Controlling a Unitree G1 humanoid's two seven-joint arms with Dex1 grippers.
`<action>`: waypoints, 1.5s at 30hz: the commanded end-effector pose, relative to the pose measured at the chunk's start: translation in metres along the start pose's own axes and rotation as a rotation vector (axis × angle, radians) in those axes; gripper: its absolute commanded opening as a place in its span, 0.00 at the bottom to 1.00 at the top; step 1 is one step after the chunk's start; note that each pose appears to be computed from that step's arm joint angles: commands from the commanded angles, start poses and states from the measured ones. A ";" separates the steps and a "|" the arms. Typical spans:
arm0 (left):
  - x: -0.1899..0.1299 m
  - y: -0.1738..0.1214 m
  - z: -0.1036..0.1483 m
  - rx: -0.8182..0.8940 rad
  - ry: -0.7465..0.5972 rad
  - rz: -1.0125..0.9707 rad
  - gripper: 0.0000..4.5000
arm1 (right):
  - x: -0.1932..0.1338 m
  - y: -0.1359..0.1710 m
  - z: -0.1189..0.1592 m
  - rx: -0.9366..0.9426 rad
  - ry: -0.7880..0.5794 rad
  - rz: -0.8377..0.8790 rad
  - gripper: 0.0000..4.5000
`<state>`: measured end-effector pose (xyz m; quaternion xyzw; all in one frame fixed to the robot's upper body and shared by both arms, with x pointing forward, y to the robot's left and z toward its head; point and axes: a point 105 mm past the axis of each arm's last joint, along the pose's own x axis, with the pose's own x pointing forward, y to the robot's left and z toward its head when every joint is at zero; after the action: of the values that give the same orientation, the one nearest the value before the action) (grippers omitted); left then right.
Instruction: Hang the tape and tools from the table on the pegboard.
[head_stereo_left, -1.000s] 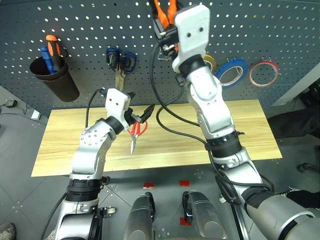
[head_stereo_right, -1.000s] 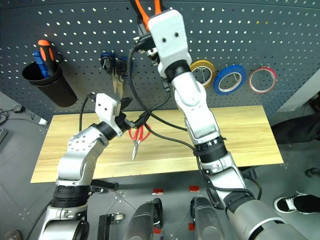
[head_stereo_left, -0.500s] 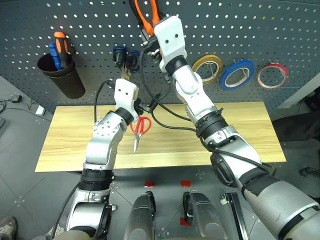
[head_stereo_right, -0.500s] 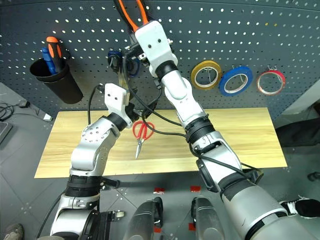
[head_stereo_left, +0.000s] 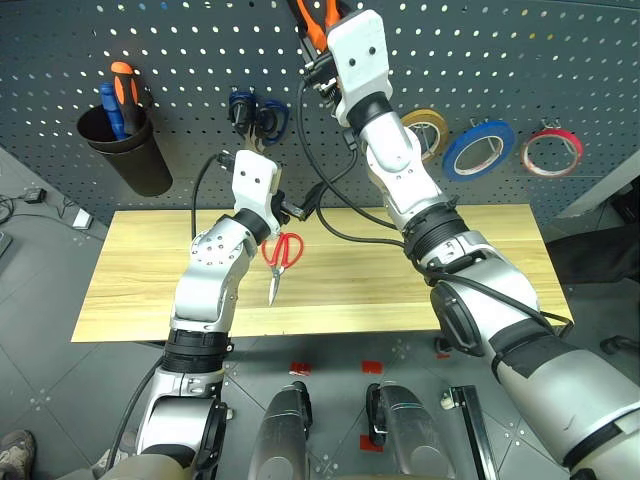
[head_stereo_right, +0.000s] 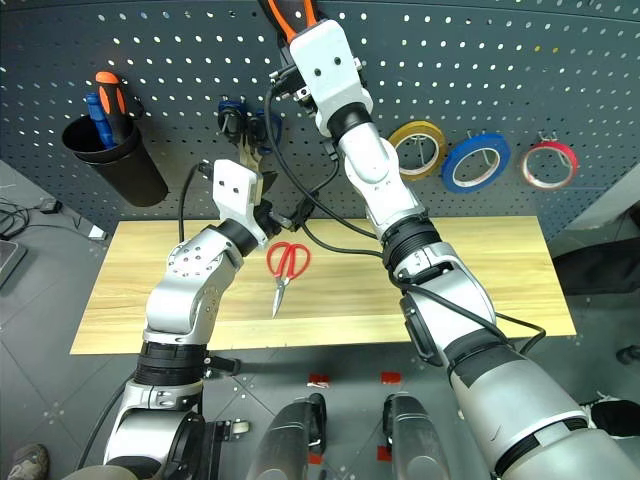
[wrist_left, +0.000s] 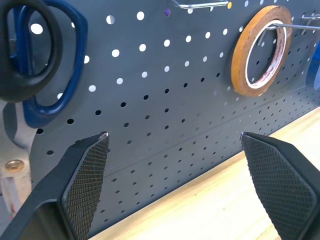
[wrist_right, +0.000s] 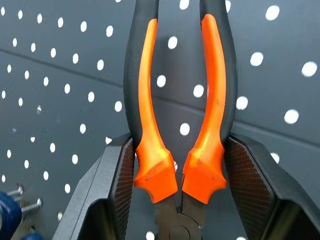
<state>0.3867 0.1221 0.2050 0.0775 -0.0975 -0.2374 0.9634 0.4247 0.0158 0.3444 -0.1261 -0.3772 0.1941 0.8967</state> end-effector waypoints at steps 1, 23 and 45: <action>-0.001 0.003 0.016 0.028 -0.050 0.003 0.98 | 0.006 -0.006 0.017 -0.012 -0.065 -0.018 0.53; -0.005 0.002 0.006 0.024 -0.019 0.013 0.98 | -0.026 -0.014 -0.040 -0.016 0.109 -0.055 0.53; -0.024 -0.001 -0.070 -0.050 0.317 0.027 0.99 | -0.090 -0.006 -0.054 0.203 0.352 0.107 1.00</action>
<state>0.3859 0.1366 0.1363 0.0753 0.0500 -0.2126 0.9730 0.4225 -0.0405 0.2460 -0.0909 -0.1816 0.2220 0.9537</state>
